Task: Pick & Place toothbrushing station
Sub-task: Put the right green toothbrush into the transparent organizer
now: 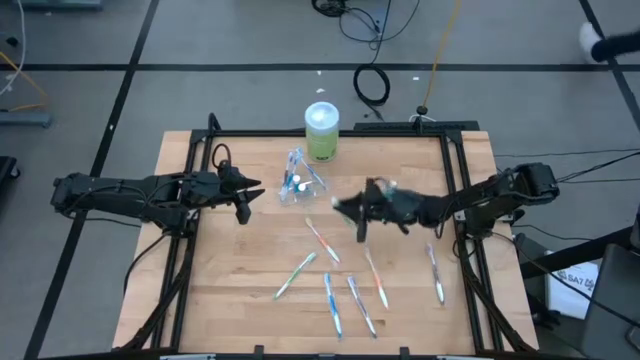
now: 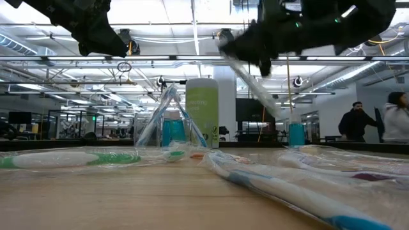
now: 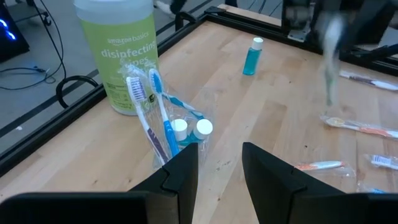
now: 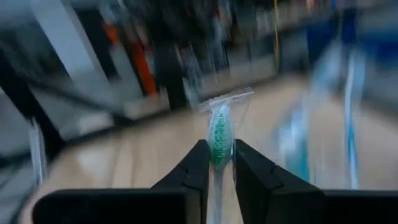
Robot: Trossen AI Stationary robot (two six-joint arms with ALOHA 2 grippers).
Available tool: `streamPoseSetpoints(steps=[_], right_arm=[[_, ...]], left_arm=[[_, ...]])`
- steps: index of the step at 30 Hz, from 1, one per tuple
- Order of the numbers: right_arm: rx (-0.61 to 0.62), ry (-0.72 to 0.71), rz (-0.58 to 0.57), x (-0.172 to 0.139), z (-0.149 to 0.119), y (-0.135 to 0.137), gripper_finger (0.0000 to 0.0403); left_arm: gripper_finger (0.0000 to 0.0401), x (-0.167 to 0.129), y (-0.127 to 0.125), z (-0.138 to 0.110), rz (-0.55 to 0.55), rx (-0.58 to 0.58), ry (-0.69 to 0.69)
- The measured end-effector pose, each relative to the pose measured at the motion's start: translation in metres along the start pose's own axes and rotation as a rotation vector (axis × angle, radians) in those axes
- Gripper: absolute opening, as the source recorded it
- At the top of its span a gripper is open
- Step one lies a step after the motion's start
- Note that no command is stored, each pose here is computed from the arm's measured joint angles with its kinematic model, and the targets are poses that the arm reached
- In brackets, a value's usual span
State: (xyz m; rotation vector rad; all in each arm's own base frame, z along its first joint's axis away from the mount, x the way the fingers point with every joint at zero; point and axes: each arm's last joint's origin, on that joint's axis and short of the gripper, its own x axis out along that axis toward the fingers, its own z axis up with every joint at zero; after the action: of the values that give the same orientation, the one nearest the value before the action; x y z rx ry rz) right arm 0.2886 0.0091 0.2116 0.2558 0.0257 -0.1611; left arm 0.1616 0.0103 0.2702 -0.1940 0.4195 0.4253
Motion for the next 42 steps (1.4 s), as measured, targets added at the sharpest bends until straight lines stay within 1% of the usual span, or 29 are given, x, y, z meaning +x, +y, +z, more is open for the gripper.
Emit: streamPoseSetpoints(steps=[3,5,7,13,15,19,23,26,28,31,36,39,42], right_arm=[[-0.071,-0.144,0.010,0.002,0.017,-0.010,0.0042],[-0.098,-0.229,-0.008,0.002,0.027,-0.016,0.0041],[-0.146,-0.284,-0.033,0.007,0.039,-0.021,0.0040],[-0.367,-0.328,-0.118,0.029,0.059,-0.032,0.0040],[-0.388,-0.325,-0.143,0.038,0.061,-0.038,0.0040],[-0.434,-0.281,-0.148,0.064,0.049,-0.053,0.0040],[-0.484,-0.311,-0.177,0.089,0.048,-0.067,0.0040],[-0.493,-0.288,-0.206,0.103,0.042,-0.079,0.0040],[-0.471,-0.281,-0.217,0.108,0.040,-0.086,0.0040],[-0.396,-0.283,-0.217,0.112,0.036,-0.092,0.0040],[-0.384,-0.221,-0.229,0.117,0.018,-0.099,0.0040],[-0.350,-0.200,-0.228,0.119,0.011,-0.101,0.0041],[-0.320,-0.151,-0.289,0.121,0.001,-0.105,0.0041]], left_arm=[[0.0131,0.000,0.000,0.000,0.000,0.011,0.000],[0.0131,0.000,0.000,0.000,0.000,0.031,-0.003],[0.0131,0.000,-0.001,0.002,-0.004,0.048,-0.019],[0.0131,0.000,-0.002,0.008,-0.020,0.061,-0.082],[0.0131,0.000,-0.002,0.009,-0.021,0.073,-0.089],[0.0131,-0.001,-0.003,0.012,-0.028,0.070,-0.121],[0.0131,-0.001,-0.004,0.015,-0.031,0.110,-0.151],[0.0131,-0.001,-0.004,0.017,-0.031,0.129,-0.167],[0.0131,-0.001,-0.004,0.017,-0.032,0.134,-0.171],[0.0131,-0.001,-0.004,0.017,-0.031,0.136,-0.168],[0.0131,-0.001,-0.004,0.016,-0.031,0.136,-0.163],[0.0131,-0.001,-0.004,0.016,-0.030,0.137,-0.159],[0.0131,-0.001,-0.004,0.016,-0.030,0.138,-0.157]])
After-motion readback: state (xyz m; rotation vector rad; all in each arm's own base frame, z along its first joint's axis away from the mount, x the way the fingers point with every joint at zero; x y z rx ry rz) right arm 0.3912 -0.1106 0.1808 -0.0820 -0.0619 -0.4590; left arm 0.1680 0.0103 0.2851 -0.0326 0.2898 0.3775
